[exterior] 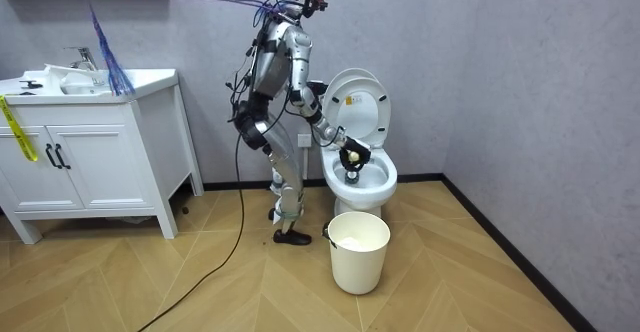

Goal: Brush toilet

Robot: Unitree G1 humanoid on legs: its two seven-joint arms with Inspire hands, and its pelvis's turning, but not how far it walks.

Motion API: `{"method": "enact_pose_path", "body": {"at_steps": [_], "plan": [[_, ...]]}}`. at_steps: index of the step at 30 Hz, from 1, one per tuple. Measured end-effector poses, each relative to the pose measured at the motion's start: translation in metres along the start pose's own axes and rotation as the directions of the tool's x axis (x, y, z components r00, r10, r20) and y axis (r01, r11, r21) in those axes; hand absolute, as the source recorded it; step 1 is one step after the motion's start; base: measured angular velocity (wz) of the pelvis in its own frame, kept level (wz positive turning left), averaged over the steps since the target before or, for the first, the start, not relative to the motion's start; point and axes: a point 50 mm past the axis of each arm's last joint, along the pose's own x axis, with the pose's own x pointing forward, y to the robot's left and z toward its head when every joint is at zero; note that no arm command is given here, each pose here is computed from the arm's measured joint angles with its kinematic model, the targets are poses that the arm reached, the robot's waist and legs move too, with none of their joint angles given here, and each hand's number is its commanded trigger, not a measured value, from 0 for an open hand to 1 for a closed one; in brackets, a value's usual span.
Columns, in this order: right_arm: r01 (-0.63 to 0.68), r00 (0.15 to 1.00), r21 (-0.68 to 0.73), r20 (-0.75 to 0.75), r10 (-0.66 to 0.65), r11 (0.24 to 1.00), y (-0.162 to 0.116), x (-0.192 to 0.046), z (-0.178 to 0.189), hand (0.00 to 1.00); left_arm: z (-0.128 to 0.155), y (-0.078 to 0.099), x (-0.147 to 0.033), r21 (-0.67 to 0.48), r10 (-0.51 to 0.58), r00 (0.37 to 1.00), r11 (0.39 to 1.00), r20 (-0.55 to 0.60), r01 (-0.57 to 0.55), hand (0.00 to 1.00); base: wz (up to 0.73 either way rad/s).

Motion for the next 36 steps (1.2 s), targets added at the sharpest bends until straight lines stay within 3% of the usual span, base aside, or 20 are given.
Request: {"method": "enact_pose_path", "body": {"at_steps": [3, 7, 11, 13, 16, 20, 26, 30, 36], "plan": [[-0.073, 0.996, 0.016, -0.042, 0.073, 0.997, 0.011, 0.005, -0.015, 1.0, -0.003, 0.0, -0.001, 0.007, -0.004, 1.0, 1.0, -0.014, 0.005, 0.0, 0.0], [-0.149, 0.978, 0.152, -0.125, 0.168, 0.977, 0.024, 0.011, -0.041, 1.0, 0.002, 0.001, 0.002, 0.01, -0.022, 1.0, 1.0, 0.011, 0.022, 0.0, 0.2], [-0.091, 0.968, 0.197, -0.213, 0.133, 0.976, 0.01, 0.023, -0.073, 1.0, 0.013, 0.004, 0.007, 0.032, -0.028, 0.997, 0.999, 0.067, 0.026, 0.0, 0.18], [-0.075, 0.973, 0.136, -0.208, 0.102, 0.988, 0.006, 0.024, -0.08, 1.0, 0.014, 0.003, 0.007, 0.058, -0.036, 0.996, 0.998, 0.081, 0.031, 0.0, 0.09], [-0.04, 0.99, 0.022, -0.133, 0.042, 0.999, -0.003, 0.028, -0.072, 1.0, 0.014, 0.003, 0.006, 0.092, -0.036, 0.995, 0.995, 0.094, 0.028, 0.0, -0.02], [0.05, 0.998, -0.077, 0.033, -0.048, 0.996, -0.011, 0.021, -0.028, 1.0, 0.014, 0.001, 0.005, 0.085, -0.039, 0.995, 0.996, 0.09, 0.031, 0.0, -0.04], [0.024, 0.997, -0.039, 0.068, -0.021, 0.999, -0.015, -0.004, 0.008, 1.0, 0.008, 0.002, -0.002, 0.015, 0.004, 0.999, 1.0, 0.041, -0.004, 0.0, -0.25], [-0.004, 0.998, -0.034, 0.056, 0.006, 0.999, -0.016, -0.004, 0.012, 1.0, 0.002, 0.004, -0.003, 0.002, 0.024, 1.0, 1.0, 0.013, -0.024, 0.0, -0.06], [-0.091, 0.996, -0.013, -0.013, 0.091, 0.996, 0.001, 0.01, -0.021, 1.0, -0.003, 0.004, -0.004, 0.029, 0.024, 1.0, 0.999, -0.011, -0.023, 0.0, 0.1]]}}
